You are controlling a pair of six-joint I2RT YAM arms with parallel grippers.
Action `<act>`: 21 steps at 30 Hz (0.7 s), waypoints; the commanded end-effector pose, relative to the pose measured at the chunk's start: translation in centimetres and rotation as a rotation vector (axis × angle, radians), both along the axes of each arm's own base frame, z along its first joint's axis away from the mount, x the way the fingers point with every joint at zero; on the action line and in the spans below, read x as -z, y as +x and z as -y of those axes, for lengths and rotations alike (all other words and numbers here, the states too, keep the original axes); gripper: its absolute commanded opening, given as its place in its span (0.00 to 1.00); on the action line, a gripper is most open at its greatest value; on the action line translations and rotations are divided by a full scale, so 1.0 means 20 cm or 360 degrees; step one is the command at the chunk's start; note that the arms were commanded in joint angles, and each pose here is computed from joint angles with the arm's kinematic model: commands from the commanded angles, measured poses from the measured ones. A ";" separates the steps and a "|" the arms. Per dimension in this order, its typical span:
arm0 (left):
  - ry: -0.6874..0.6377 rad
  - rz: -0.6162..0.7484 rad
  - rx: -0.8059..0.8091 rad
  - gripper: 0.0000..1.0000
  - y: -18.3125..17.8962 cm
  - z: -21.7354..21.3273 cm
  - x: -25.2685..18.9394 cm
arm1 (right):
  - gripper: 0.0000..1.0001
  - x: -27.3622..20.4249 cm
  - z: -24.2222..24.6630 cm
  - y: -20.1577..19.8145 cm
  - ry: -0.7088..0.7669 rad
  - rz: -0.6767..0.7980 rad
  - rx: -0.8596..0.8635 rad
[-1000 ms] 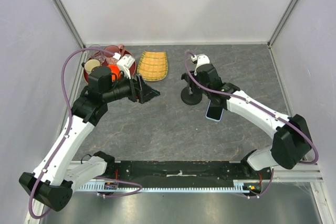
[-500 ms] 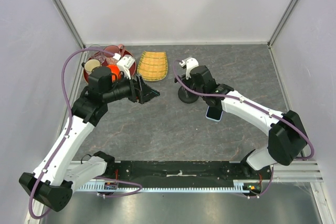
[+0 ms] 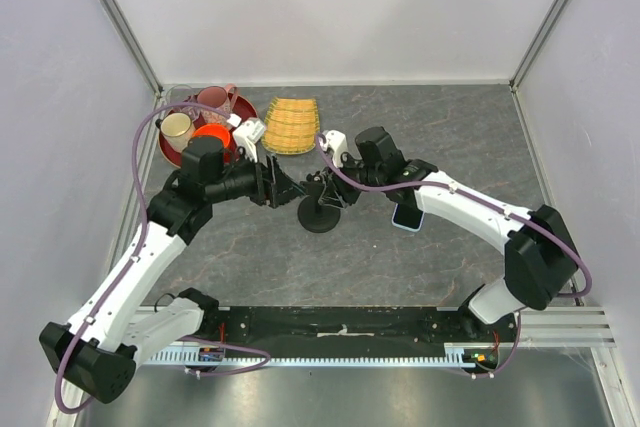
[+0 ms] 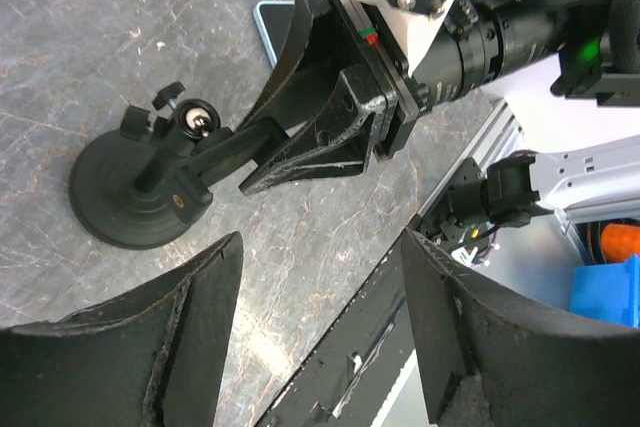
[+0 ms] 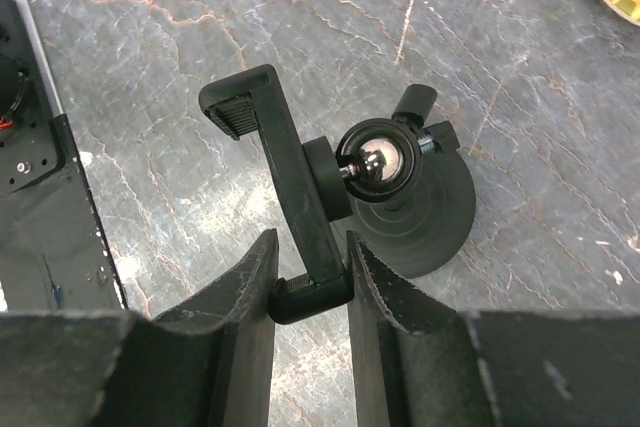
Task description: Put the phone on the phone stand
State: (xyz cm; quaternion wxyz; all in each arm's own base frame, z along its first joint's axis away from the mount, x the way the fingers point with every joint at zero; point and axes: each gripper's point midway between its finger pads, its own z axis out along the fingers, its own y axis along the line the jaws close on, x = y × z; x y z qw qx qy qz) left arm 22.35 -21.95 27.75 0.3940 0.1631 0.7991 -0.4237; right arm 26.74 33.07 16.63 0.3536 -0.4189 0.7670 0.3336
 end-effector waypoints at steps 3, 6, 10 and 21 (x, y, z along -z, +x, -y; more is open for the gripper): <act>0.0070 0.0091 0.0069 0.78 -0.03 0.03 0.09 | 0.00 -0.05 -0.09 -0.05 0.0070 -0.0028 -0.0218; 0.0185 0.0064 0.0019 0.80 -0.01 -0.01 0.20 | 0.00 -0.04 -0.07 -0.07 0.0033 -0.0040 -0.0238; 0.0298 0.0057 0.0004 0.80 0.02 -0.04 0.29 | 0.00 0.00 -0.04 -0.10 -0.0050 -0.0053 -0.0293; 0.0418 0.0073 0.0062 0.75 0.13 0.00 0.37 | 0.43 -0.06 -0.04 -0.06 -0.0054 -0.0090 -0.0183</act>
